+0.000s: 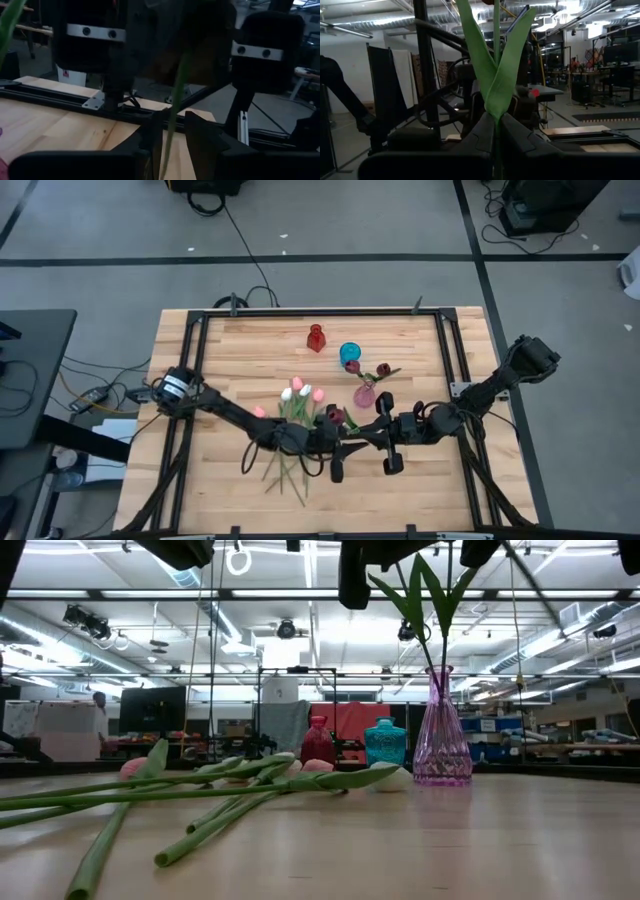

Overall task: Sort flowers into vase by color
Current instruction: Put the red tulip into the pink vase

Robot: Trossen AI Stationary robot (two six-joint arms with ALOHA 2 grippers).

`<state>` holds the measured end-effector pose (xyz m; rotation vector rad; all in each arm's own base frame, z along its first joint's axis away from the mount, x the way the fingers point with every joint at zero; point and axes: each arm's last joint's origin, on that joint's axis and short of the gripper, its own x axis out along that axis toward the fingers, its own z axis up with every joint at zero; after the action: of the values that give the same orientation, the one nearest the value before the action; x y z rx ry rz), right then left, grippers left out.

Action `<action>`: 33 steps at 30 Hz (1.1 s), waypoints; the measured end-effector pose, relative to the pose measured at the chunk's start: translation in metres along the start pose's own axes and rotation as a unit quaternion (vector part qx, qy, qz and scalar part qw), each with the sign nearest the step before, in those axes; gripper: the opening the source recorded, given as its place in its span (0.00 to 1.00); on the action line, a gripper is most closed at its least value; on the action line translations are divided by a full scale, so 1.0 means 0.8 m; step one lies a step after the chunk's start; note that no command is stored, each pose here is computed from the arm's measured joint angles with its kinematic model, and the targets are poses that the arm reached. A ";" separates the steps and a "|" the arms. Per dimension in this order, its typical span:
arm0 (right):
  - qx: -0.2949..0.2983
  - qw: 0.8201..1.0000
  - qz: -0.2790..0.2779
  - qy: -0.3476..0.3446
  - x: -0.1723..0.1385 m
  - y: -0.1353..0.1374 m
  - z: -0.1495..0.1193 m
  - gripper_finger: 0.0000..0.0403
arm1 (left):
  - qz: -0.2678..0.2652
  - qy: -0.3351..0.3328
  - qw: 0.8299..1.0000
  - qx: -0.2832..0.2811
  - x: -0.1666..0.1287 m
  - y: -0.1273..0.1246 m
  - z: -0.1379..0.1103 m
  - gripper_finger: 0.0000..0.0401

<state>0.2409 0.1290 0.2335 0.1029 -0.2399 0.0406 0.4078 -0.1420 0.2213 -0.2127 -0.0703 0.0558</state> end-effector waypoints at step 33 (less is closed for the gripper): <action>-0.012 0.988 -0.077 0.136 -0.023 0.021 0.001 0.35 | 0.006 0.166 0.985 -0.039 -0.007 0.010 -0.032 0.00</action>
<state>0.2219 0.1452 0.2314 0.0914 0.0417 -0.1011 0.4039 -0.1401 0.1940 -0.2983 0.2606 0.0283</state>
